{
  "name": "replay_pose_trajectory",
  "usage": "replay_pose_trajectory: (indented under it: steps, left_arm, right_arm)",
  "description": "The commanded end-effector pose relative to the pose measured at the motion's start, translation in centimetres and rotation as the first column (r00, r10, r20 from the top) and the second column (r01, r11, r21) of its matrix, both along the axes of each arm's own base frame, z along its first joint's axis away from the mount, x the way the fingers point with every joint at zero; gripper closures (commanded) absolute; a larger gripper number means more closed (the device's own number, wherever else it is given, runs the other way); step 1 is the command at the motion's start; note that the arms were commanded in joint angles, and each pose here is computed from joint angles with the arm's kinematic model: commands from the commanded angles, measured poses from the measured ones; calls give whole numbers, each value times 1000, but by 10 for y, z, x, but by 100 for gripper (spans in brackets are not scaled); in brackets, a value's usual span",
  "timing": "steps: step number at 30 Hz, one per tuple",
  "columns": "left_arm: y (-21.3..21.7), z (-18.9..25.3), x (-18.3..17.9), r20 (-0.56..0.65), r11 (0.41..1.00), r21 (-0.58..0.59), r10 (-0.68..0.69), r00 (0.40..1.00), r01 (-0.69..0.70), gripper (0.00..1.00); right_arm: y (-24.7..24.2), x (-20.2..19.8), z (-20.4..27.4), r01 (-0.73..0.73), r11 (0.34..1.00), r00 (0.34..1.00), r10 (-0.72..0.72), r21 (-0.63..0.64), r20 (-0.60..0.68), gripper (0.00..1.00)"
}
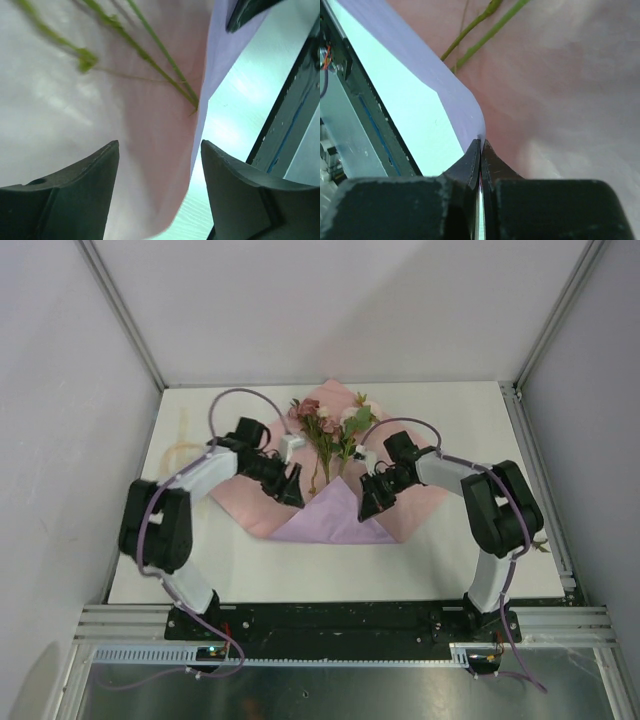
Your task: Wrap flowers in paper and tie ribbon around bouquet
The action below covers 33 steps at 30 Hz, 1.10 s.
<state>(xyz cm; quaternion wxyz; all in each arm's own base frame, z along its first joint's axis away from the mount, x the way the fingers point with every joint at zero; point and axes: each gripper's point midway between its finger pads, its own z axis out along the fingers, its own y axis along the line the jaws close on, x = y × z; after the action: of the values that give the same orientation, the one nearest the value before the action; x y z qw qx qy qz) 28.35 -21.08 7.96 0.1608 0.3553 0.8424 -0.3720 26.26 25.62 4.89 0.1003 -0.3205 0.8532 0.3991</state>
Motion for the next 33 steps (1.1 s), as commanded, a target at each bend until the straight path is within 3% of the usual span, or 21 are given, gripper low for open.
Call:
replay_pose_trajectory:
  steps: [1, 3, 5, 7, 10, 12, 13, 14, 16, 18, 21, 25, 28, 31, 33]
  left_arm:
    - [32, 70, 22, 196, 978, -39, 211, 958, -207, 26]
    - [47, 95, 25, 318, 962, -32, 268, 909, -272, 18]
    - [59, 117, 23, 420, 946, -46, 311, 853, -322, 5]
    - [64, 134, 22, 475, 930, -81, 353, 806, -359, 2]
    - [63, 135, 26, 381, 874, -120, 479, 791, -471, 1]
    - [41, 129, 18, 237, 898, -162, 437, 868, -408, 0]
    - [19, 131, 1, 129, 924, -231, 340, 931, -306, 0]
    - [3, 128, -8, 23, 925, -265, 290, 957, -273, 2]
    - [-28, 116, -19, -83, 935, -278, 207, 975, -222, 12]
    - [-54, 107, -28, -87, 939, -293, 163, 983, -182, 20]
    - [-89, 95, -35, -92, 935, -317, 136, 986, -159, 40]
    - [-116, 59, -35, -202, 928, -290, 179, 963, -233, 63]
    - [-129, 32, -30, -227, 932, -247, 210, 951, -265, 75]
    - [-137, 1, -28, -252, 938, -177, 249, 935, -297, 94]
    - [-138, -17, -25, -270, 935, -129, 287, 919, -330, 98]
  right_arm:
    - [8, 18, 0, 79, 997, 996, -80, -21, -36, 100]
    - [10, 19, -1, 89, 996, 995, -90, -25, -51, 100]
    - [10, 21, -3, 94, 995, 994, -96, -36, -57, 100]
    - [9, 22, -6, 99, 994, 993, -102, -52, -62, 100]
    - [8, 25, -11, 104, 991, 991, -110, -78, -73, 100]
    - [7, 25, -14, 107, 990, 990, -115, -96, -86, 100]
    - [6, 26, -15, 110, 989, 989, -119, -103, -90, 100]
    - [5, 26, -17, 111, 988, 988, -122, -111, -96, 100]
    - [4, 26, -19, 116, 986, 986, -129, -122, -104, 100]
    - [2, 26, -21, 121, 983, 984, -137, -136, -115, 100]
    - [0, 24, -24, 129, 979, 980, -150, -156, -134, 100]
    - [-1, 24, -27, 139, 976, 972, -167, -169, -164, 100]
    - [0, 24, -28, 140, 975, 971, -169, -170, -171, 100]
    - [0, 22, -28, 142, 975, 969, -172, -171, -179, 100]
    - [-1, 22, -28, 142, 974, 968, -174, -176, -181, 100]
